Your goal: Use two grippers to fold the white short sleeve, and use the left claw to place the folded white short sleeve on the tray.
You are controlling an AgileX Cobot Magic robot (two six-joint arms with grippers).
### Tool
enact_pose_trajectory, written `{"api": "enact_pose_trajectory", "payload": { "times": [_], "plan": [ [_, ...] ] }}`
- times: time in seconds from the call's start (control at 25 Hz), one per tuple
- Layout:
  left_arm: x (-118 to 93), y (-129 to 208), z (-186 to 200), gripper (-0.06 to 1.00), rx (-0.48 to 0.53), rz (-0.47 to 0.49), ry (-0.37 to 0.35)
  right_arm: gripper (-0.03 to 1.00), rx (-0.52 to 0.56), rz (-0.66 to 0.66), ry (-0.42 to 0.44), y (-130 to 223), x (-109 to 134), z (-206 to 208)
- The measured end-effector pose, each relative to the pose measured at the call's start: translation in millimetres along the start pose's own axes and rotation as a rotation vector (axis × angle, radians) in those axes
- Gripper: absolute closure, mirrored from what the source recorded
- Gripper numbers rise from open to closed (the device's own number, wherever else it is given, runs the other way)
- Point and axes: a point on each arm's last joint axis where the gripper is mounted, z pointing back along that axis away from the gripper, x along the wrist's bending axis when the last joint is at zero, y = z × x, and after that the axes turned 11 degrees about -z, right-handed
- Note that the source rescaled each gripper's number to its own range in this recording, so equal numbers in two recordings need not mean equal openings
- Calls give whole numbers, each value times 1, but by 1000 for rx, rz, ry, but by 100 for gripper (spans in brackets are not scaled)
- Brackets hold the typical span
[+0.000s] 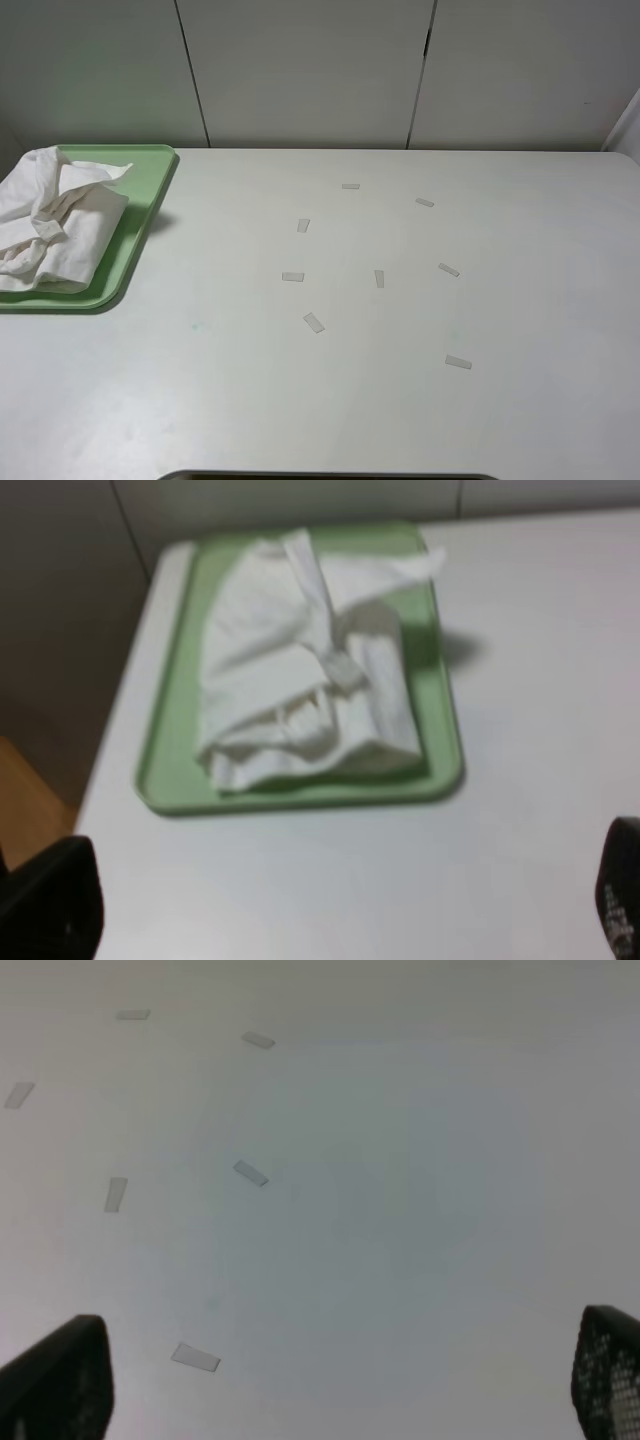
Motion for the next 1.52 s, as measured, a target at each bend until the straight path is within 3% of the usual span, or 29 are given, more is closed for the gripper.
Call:
{"api": "enact_pose_trajectory", "payload": {
  "times": [0.16,0.32,0.8,1.52],
  "plan": [
    [-14,16,-28,-4,109,14,74,-3,0,0,0,0,0,0],
    [-27,33,-56,-3,187,33,77,-3,0,0,0,0,0,0],
    [-31,33,-59,-3,192,76,22,-3,0,0,0,0,0,0],
    [-31,33,-59,-3,193,76,21,-3,0,0,0,0,0,0]
  ]
}}
